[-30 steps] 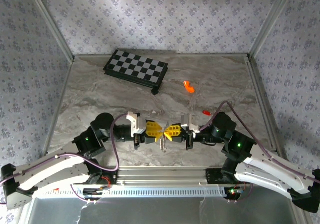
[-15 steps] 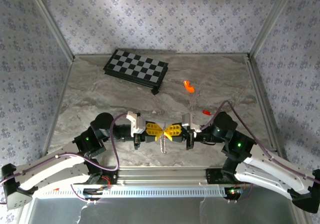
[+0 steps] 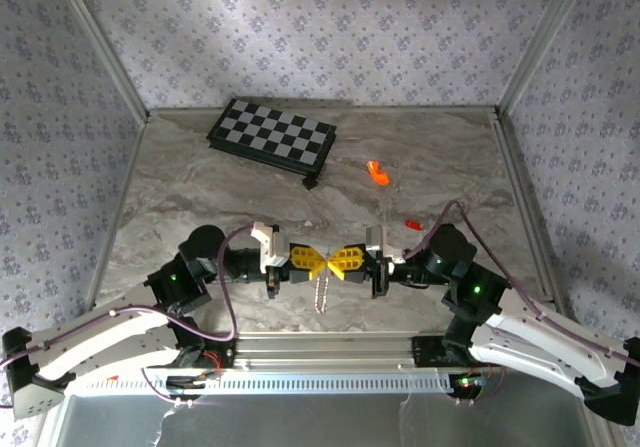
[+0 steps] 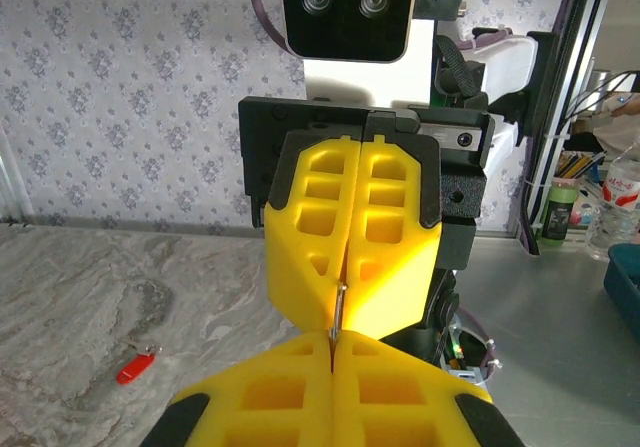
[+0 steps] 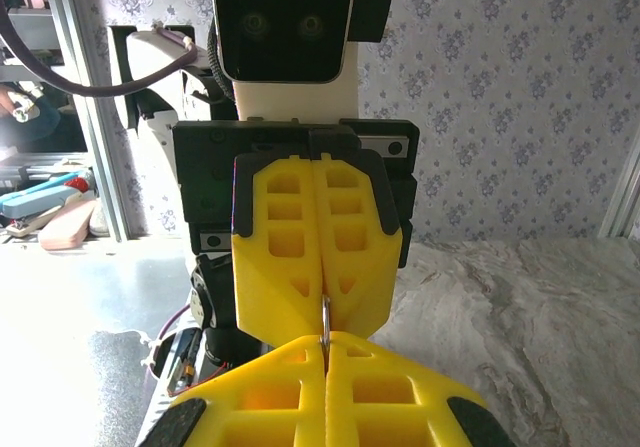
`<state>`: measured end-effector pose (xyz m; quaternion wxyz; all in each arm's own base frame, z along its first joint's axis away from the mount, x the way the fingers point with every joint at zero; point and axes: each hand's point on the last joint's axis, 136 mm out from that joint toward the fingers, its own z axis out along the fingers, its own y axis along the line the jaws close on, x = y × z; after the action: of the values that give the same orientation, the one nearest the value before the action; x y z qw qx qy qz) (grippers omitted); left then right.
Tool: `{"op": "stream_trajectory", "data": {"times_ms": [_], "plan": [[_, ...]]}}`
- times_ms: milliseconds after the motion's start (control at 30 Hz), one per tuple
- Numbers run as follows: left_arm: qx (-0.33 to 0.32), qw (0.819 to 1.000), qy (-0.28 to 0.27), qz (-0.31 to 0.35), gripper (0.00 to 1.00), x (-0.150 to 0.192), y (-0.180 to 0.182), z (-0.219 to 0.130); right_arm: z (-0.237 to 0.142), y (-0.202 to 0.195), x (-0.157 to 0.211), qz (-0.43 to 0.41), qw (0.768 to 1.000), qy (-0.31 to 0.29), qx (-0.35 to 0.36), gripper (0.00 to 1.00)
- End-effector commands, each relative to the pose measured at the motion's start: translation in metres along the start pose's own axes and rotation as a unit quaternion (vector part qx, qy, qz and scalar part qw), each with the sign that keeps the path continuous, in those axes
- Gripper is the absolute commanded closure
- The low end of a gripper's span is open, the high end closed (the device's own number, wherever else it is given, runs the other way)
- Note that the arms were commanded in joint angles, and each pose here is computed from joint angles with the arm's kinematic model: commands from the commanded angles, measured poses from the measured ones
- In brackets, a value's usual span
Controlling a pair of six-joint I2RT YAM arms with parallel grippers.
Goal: Put the keys on the keyring
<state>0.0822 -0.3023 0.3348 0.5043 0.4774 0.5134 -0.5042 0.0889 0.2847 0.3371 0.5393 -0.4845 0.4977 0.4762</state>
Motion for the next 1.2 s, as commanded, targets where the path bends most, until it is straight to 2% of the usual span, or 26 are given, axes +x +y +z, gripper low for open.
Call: {"op": "stream_trajectory", "data": {"times_ms": [0, 133, 200, 333, 533, 633, 733, 833, 1033, 1167], "plan": [[0.021, 0.999, -0.042, 0.018, 1.0, -0.029, -0.012, -0.005, 0.0, 0.003, -0.002, 0.004, 1.0, -0.009, -0.009, 1.0], [0.016, 0.999, -0.039, 0.018, 1.0, -0.028, -0.01, -0.004, -0.001, 0.004, -0.003, 0.004, 1.0, -0.001, -0.01, 0.98], [0.008, 0.999, -0.035, 0.019, 1.0, -0.027, -0.007, -0.004, -0.002, 0.003, -0.003, 0.006, 1.0, 0.004, -0.006, 0.86], [-0.014, 0.999, -0.026, 0.023, 1.0, -0.021, 0.0, -0.005, -0.007, -0.003, -0.004, 0.018, 0.999, 0.02, 0.019, 0.56], [-0.061, 0.998, 0.002, 0.021, 1.0, -0.002, 0.015, -0.009, -0.02, -0.025, 0.003, 0.061, 0.991, 0.077, 0.096, 0.27], [-0.077, 0.997, 0.023, 0.017, 1.0, 0.009, 0.021, -0.01, -0.031, -0.045, 0.014, 0.087, 0.978, 0.114, 0.152, 0.18], [-0.085, 0.995, 0.041, 0.009, 1.0, 0.02, 0.024, -0.011, -0.046, -0.07, 0.022, 0.122, 0.959, 0.137, 0.218, 0.01], [-0.091, 0.994, 0.055, -0.001, 1.0, 0.031, 0.026, -0.012, -0.066, -0.093, 0.03, 0.152, 0.935, 0.159, 0.279, 0.0], [-0.1, 0.993, 0.066, -0.008, 1.0, 0.044, 0.029, -0.013, -0.112, -0.14, 0.067, 0.245, 0.857, 0.215, 0.398, 0.0], [-0.101, 0.992, 0.072, -0.019, 1.0, 0.048, 0.03, -0.013, -0.136, -0.162, 0.083, 0.297, 0.818, 0.214, 0.443, 0.0]]}}
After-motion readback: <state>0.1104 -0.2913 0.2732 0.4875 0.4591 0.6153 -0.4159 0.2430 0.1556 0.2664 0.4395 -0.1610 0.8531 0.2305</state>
